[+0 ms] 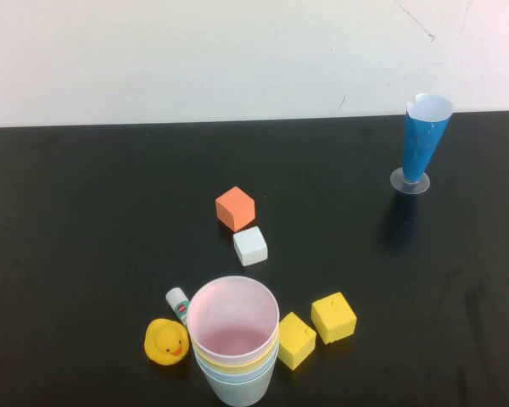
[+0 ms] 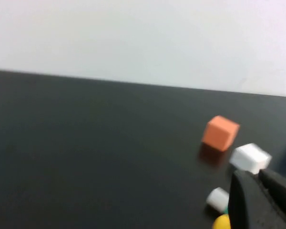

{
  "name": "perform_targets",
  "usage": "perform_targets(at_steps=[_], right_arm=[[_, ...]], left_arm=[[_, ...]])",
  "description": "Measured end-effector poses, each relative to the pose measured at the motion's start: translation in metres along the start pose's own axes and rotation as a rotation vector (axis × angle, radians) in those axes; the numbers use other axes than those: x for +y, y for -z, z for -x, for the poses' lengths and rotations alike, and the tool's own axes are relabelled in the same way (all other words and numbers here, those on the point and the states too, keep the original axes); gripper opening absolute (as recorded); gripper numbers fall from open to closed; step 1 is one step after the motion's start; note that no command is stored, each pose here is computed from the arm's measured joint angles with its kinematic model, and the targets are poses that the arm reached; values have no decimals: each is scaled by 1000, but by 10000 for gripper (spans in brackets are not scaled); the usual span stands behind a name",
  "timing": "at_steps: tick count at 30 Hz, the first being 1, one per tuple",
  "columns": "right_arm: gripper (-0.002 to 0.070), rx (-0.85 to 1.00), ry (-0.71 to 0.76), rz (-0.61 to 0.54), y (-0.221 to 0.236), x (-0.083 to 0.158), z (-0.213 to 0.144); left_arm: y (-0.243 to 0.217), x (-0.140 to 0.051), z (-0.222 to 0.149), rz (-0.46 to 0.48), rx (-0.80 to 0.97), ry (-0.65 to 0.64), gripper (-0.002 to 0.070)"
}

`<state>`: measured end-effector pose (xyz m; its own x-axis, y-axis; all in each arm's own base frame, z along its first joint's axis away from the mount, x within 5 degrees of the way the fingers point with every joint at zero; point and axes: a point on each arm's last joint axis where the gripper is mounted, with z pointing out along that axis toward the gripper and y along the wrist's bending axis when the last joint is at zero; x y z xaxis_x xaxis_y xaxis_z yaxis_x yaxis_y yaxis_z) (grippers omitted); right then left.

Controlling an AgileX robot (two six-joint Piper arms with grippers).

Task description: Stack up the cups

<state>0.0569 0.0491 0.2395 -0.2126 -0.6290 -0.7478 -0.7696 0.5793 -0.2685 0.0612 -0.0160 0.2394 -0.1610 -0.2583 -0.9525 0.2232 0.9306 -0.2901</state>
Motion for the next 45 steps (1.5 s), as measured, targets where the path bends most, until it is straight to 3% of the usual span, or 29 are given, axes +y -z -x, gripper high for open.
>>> perform_targets(at_steps=[7, 15, 45], right_arm=[[-1, -1, 0, 0, 0, 0, 0], [-1, -1, -1, 0, 0, 0, 0], [-2, 0, 20, -11, 0, -1, 0]], left_arm=[[0, 18, -37, 130, 20, 40, 1], [4, 25, -58, 179, 117, 34, 1], [5, 25, -59, 179, 128, -9, 1]])
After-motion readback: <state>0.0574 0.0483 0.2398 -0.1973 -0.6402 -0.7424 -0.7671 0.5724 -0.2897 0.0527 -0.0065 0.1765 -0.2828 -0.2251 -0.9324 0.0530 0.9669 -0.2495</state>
